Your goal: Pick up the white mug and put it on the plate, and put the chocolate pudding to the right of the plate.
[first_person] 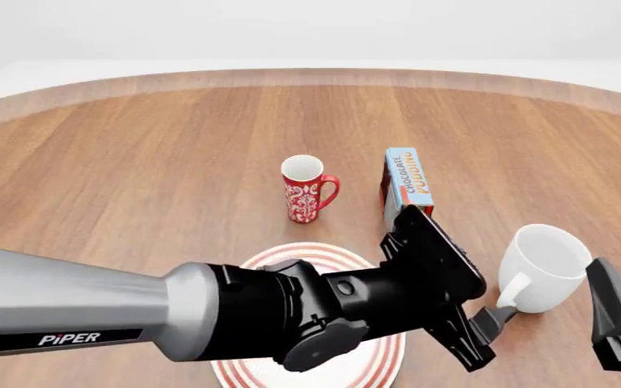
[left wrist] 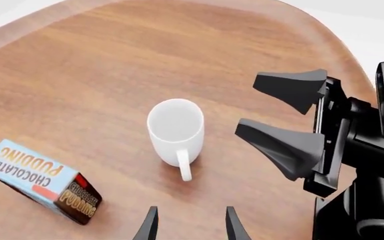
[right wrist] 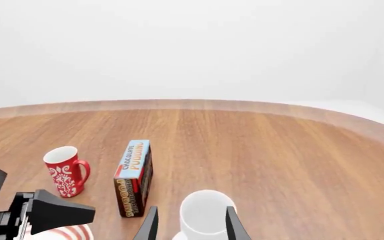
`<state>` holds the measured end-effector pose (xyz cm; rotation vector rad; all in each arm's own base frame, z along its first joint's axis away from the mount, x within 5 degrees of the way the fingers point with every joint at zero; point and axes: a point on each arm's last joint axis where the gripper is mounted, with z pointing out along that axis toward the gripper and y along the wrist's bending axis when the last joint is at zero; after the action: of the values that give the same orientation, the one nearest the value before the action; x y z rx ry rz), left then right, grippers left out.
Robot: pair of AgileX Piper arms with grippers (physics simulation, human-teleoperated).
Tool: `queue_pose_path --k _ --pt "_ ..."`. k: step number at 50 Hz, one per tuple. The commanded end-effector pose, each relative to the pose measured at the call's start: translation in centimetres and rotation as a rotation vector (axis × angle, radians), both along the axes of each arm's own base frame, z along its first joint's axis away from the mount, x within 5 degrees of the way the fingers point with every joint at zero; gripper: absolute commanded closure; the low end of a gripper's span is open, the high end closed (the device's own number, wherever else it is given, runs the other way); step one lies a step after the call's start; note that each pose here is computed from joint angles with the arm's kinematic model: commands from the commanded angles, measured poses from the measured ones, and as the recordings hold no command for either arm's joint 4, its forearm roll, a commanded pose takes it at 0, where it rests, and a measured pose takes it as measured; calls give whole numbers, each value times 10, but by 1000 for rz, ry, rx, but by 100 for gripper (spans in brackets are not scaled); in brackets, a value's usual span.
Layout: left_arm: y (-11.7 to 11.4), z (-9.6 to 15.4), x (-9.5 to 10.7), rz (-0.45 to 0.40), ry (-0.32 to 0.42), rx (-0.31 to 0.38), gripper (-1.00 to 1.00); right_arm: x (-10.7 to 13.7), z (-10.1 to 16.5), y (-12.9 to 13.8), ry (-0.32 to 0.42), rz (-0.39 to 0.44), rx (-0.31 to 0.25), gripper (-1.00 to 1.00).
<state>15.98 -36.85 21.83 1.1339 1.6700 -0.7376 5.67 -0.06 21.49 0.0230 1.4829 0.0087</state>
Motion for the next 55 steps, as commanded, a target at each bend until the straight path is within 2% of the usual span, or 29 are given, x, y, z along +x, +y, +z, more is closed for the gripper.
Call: queue_pose_path --k 1,28,55 --pt "-5 -2 4 2 0 10 -100 0 0 0 0 2 0 -100" --pt "-19 -3 16 9 -6 29 -100 0 0 0 2 1 5 -100" --pt "-29 2 25 13 -34 5 -100 0 0 0 1 5 8 -100"
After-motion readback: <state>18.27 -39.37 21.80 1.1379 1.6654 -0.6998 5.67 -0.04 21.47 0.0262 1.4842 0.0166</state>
